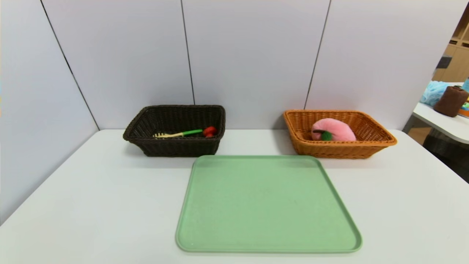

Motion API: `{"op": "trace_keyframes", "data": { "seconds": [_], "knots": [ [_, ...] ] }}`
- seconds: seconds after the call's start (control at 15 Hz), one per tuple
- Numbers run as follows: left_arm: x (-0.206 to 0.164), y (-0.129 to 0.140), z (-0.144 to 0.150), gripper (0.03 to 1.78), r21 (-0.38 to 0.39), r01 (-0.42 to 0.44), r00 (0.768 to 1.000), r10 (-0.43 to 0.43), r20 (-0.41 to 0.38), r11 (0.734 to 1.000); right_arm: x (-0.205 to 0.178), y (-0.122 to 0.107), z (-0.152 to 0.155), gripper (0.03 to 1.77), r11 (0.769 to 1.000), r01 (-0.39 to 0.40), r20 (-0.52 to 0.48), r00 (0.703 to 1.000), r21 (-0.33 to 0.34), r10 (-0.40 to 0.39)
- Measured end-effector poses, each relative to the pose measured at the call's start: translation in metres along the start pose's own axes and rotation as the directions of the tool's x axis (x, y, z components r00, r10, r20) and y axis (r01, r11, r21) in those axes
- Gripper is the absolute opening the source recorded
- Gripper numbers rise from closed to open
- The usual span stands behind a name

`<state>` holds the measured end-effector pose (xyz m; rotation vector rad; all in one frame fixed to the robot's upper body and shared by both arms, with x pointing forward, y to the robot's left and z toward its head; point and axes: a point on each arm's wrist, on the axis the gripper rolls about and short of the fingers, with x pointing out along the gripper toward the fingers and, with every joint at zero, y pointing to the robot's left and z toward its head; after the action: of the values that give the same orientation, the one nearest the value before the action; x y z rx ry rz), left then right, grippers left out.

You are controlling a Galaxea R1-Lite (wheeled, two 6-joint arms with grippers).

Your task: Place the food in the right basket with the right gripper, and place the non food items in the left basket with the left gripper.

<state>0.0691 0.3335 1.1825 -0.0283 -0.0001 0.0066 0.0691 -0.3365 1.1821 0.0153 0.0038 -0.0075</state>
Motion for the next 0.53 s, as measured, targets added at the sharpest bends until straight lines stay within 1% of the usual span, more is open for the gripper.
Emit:
{"op": "trace_keyframes", "data": {
  "seconds": [0.53],
  "knots": [
    [0.0, 0.0, 0.0, 1.69, -0.007, 0.0, 1.0, 0.0, 0.0, 1.0, 0.0, 0.0, 0.0, 1.7, 1.0, 0.0, 0.001, 1.0, -0.007, 0.0]
  ]
}}
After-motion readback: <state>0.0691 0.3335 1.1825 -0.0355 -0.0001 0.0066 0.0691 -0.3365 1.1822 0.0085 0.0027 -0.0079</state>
